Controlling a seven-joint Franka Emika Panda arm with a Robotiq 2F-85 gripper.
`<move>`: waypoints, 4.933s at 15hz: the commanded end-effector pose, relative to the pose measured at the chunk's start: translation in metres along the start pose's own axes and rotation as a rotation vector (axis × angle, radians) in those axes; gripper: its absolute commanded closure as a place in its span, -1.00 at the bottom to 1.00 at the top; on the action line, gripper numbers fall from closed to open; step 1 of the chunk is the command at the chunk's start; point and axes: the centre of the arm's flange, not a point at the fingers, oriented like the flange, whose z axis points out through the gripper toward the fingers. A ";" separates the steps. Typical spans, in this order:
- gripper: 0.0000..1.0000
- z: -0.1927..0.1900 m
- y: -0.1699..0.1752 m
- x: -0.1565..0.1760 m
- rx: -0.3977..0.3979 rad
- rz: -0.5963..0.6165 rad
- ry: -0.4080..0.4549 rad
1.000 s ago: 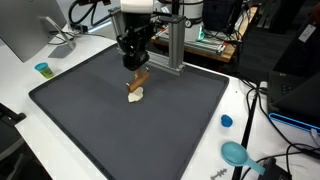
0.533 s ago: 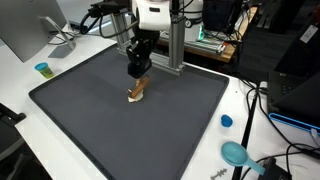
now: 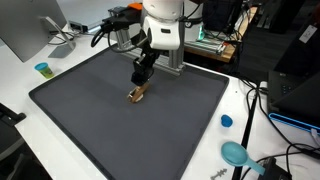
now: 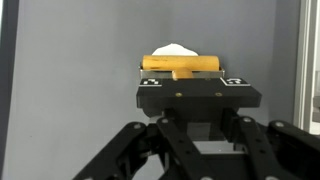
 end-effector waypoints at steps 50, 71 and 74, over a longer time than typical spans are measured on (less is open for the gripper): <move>0.57 0.040 0.037 0.009 0.112 0.193 -0.094; 0.57 -0.026 0.014 0.009 0.038 0.160 0.074; 0.57 -0.021 0.013 0.000 0.040 0.208 0.029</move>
